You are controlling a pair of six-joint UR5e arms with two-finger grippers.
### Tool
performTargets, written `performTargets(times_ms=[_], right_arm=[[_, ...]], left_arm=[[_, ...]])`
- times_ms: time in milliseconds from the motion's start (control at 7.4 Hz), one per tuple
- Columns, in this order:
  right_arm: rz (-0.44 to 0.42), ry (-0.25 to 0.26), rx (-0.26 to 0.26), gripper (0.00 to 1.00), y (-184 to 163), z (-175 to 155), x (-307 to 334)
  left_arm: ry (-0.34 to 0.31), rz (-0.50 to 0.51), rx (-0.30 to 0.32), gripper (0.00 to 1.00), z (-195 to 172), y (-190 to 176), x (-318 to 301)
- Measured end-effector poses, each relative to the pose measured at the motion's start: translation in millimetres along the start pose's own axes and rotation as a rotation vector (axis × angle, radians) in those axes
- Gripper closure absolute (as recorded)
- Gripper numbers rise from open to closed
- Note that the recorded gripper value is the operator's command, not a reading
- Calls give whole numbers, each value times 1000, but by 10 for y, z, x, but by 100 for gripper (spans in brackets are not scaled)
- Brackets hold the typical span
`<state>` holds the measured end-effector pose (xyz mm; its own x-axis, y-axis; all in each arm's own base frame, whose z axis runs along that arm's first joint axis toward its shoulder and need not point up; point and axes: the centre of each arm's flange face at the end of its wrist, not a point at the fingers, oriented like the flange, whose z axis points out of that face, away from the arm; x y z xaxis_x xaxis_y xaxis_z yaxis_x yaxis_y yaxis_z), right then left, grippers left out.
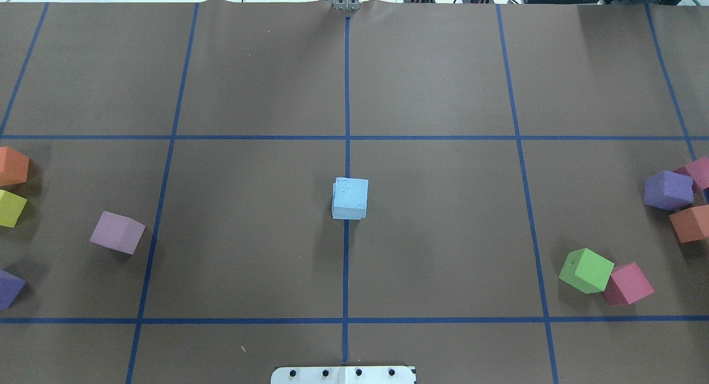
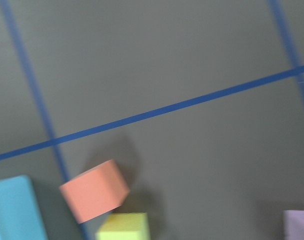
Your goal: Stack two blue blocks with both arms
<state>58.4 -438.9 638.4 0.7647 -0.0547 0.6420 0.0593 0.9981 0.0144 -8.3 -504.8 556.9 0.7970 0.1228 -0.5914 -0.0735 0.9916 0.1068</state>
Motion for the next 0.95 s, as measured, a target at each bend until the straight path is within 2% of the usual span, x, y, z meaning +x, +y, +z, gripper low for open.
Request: performTargets(times_ms=[135, 405, 676, 946], right_arm=[[0, 0, 1, 0, 1, -4, -4], [-1, 0, 3, 0, 1, -14, -13], [-3, 0, 5, 0, -1, -22, -19], [-3, 1, 6, 0, -6, -28, -23]], left_arm=[[7, -40, 10, 2, 93, 272, -312], [110, -83, -8, 2, 250, 659, -458], [165, -67, 6, 2, 208, 617, -383], [171, -40, 35, 2, 192, 583, -368]])
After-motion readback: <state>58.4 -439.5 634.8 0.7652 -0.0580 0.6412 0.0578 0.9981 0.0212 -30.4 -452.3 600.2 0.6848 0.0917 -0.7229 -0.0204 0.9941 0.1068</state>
